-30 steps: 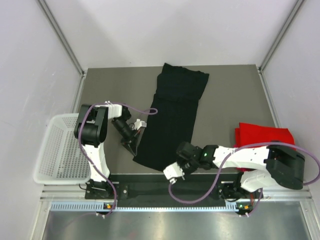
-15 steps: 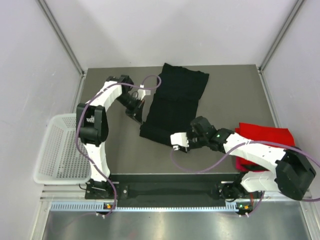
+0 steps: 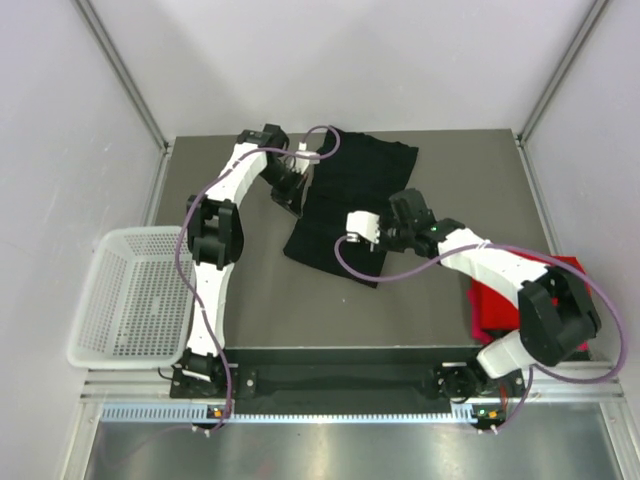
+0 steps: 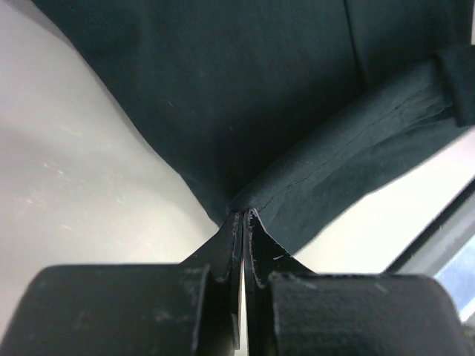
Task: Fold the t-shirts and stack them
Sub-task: Fold the tshirt
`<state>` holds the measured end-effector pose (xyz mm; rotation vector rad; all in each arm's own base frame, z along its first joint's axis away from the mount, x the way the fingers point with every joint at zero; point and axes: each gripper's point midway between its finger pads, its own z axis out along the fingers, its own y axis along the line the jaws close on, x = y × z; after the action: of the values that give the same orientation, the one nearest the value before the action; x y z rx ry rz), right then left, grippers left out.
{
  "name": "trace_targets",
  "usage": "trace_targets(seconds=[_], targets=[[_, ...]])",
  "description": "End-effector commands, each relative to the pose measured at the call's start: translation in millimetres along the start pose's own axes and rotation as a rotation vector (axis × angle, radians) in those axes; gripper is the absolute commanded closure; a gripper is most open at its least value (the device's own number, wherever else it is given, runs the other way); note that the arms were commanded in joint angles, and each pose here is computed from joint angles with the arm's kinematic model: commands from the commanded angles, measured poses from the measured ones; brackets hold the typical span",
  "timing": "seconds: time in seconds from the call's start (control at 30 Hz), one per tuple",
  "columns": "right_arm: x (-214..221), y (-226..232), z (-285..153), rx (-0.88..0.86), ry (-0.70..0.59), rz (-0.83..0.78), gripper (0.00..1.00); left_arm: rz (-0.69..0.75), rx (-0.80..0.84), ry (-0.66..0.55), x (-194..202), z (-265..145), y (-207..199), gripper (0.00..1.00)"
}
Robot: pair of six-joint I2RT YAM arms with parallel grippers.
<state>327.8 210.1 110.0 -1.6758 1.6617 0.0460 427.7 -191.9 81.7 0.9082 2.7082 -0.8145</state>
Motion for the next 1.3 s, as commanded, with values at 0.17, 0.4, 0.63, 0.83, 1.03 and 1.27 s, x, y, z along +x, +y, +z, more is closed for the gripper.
trace_targets(seconds=[0.17, 0.4, 0.63, 0.83, 1.03, 1.27], targets=[[-5.5, -53.1, 21.1, 0.086, -0.033, 0.071, 1.0, 0.042, -0.101, -0.198, -57.4, -10.3, 16.7, 1.0], [12.5, -73.7, 40.3, 0.112, 0.01, 0.119, 1.0, 0.034, -0.114, -0.22, -69.7, 2.8, 29.9, 1.0], [24.9, -92.9, 50.0, 0.142, 0.025, 0.16, 1.0, 0.036, -0.138, -0.261, -82.1, 5.7, 39.2, 1.0], [30.0, -107.0, 55.0, 0.168, 0.029, 0.184, 1.0, 0.051, -0.169, -0.308, -96.9, 2.9, 45.1, 1.0], [37.2, -117.0, 58.5, 0.197, 0.045, 0.199, 1.0, 0.057, -0.182, -0.331, -104.1, 3.5, 49.4, 1.0], [46.7, -128.9, 64.6, 0.235, 0.063, 0.219, 1.0, 0.062, -0.19, -0.357, -112.0, 4.9, 53.4, 1.0]])
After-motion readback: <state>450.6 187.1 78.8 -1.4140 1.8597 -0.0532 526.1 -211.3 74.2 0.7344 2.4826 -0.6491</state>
